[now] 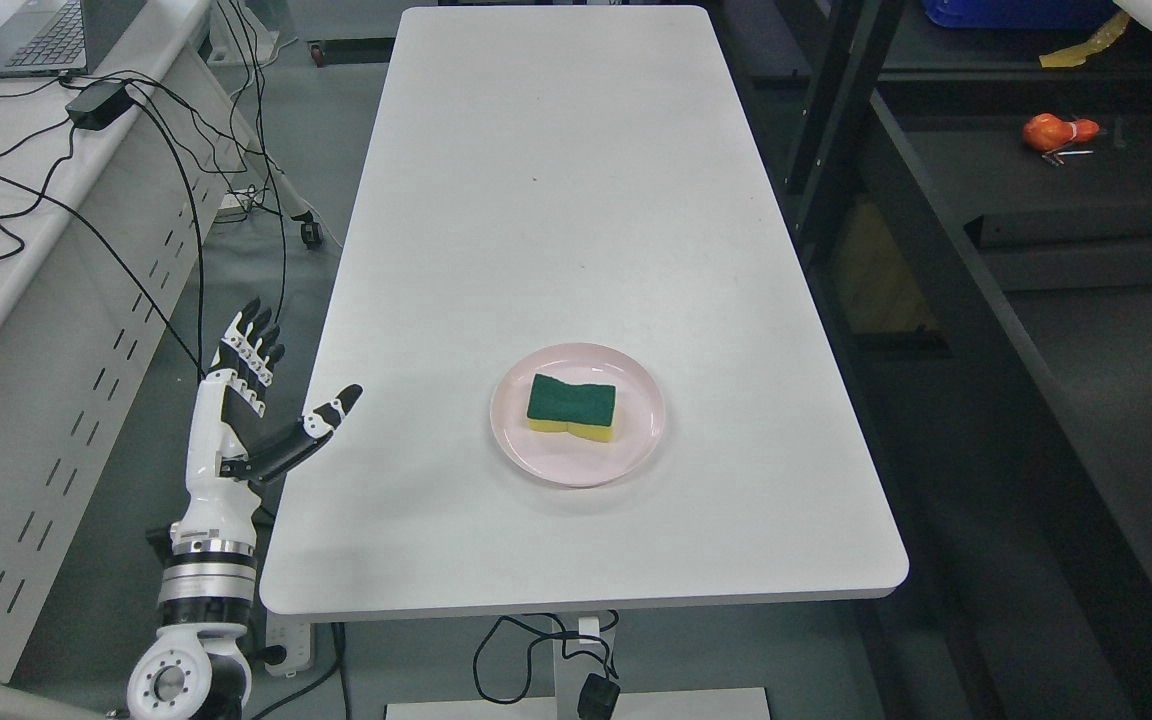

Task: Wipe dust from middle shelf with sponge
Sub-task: 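Raise the left hand and reach toward the sponge on the pink plate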

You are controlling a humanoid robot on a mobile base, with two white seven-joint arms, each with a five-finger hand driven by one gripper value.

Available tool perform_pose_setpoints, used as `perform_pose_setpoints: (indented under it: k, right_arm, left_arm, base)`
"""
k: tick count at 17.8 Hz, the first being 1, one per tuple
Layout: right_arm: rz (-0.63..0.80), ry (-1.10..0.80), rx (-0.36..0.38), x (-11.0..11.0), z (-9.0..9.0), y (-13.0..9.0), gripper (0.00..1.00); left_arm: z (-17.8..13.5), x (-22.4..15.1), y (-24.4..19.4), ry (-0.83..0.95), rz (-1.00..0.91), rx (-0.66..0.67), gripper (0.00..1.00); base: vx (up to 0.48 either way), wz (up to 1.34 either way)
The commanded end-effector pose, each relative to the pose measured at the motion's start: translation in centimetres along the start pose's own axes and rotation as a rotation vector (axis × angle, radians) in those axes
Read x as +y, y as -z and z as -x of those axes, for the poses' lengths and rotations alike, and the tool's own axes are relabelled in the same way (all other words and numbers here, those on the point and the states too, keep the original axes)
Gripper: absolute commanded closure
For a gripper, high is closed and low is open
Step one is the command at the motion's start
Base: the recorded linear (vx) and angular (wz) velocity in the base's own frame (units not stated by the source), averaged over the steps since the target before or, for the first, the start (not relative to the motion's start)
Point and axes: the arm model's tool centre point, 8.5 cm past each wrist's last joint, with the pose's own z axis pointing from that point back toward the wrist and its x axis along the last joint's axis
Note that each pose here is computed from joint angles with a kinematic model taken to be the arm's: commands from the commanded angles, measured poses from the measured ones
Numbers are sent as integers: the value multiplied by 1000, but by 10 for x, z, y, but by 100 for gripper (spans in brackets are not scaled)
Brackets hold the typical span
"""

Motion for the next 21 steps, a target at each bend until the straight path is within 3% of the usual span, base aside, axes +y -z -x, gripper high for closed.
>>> perform_pose_setpoints:
  k: [1,8,13,17,21]
  right_arm:
    - [15,3,-22,-10,-10,0,0]
    - [15,3,-22,-10,-10,0,0]
    - [15,3,-22,-10,-10,0,0]
    - [15,1,-22,-10,-10,0,0]
    - [15,1,-22,-10,-10,0,0]
  left_arm:
    - [-1,6,0,23,4,-1,1]
    - [-10,46,25,186,45,-25,1]
    - [-27,84,66,436,313,-11,2]
    - [-34,113,115,993,429,-51,2]
    - [-35,72,158,1352,653,-145,3]
  base:
    - [0,0]
    - [0,0]
    - [0,0]
    - [0,0]
    - [0,0]
